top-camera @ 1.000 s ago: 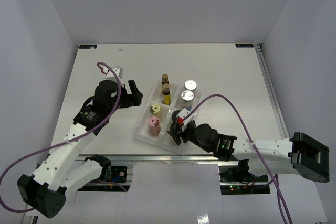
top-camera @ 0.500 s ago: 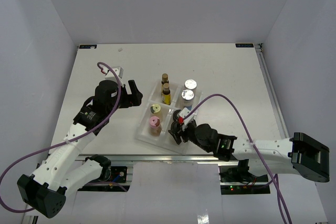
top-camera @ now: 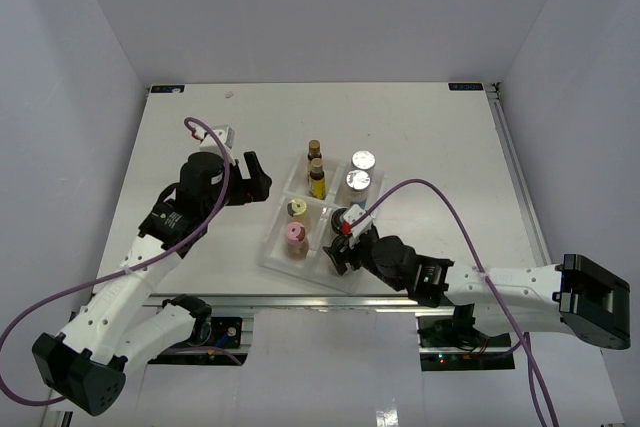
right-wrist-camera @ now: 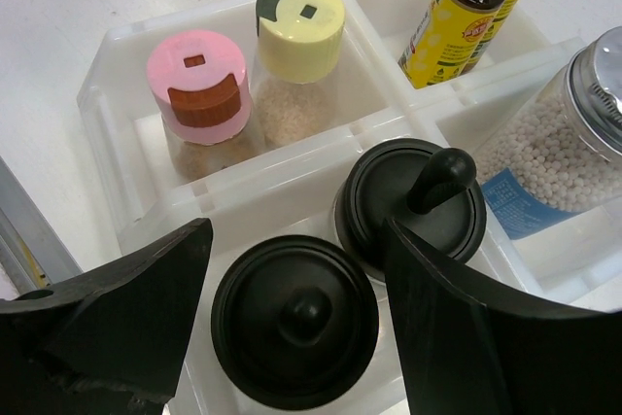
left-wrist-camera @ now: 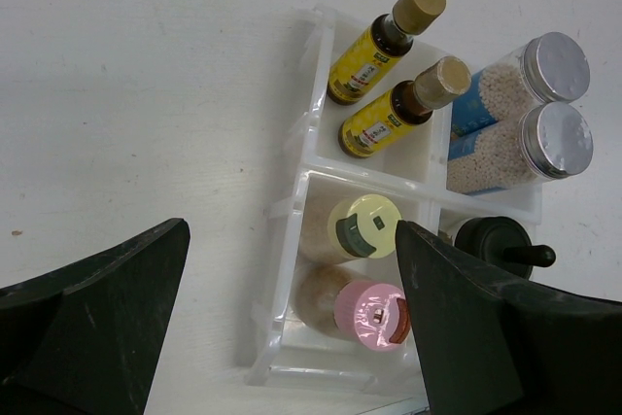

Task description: Organize the condiment bottles

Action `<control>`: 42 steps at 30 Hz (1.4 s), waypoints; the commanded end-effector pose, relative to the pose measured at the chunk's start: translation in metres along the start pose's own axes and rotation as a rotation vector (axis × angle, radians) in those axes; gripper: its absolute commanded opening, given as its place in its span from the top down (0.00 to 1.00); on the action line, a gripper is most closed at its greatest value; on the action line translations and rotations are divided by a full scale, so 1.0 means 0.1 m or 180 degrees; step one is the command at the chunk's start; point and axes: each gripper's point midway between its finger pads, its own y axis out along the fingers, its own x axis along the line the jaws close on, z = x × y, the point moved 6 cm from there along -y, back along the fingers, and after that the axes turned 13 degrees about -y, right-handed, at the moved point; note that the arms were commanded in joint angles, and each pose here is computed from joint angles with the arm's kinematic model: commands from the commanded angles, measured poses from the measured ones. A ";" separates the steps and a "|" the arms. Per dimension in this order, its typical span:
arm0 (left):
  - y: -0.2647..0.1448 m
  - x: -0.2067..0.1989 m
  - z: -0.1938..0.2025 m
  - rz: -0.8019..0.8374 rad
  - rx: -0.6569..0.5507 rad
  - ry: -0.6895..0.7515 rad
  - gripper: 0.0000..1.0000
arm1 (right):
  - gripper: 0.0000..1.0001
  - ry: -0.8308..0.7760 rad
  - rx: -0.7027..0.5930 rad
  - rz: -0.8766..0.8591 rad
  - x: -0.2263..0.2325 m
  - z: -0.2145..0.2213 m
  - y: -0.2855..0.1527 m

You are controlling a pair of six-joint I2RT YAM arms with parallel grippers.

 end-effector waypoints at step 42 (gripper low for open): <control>-0.11 -0.60 -0.15 0.1090 0.0375 -0.0078 0.02 | 0.10 0.1357 0.0484 0.2180 -1.86 -1.01 -1.09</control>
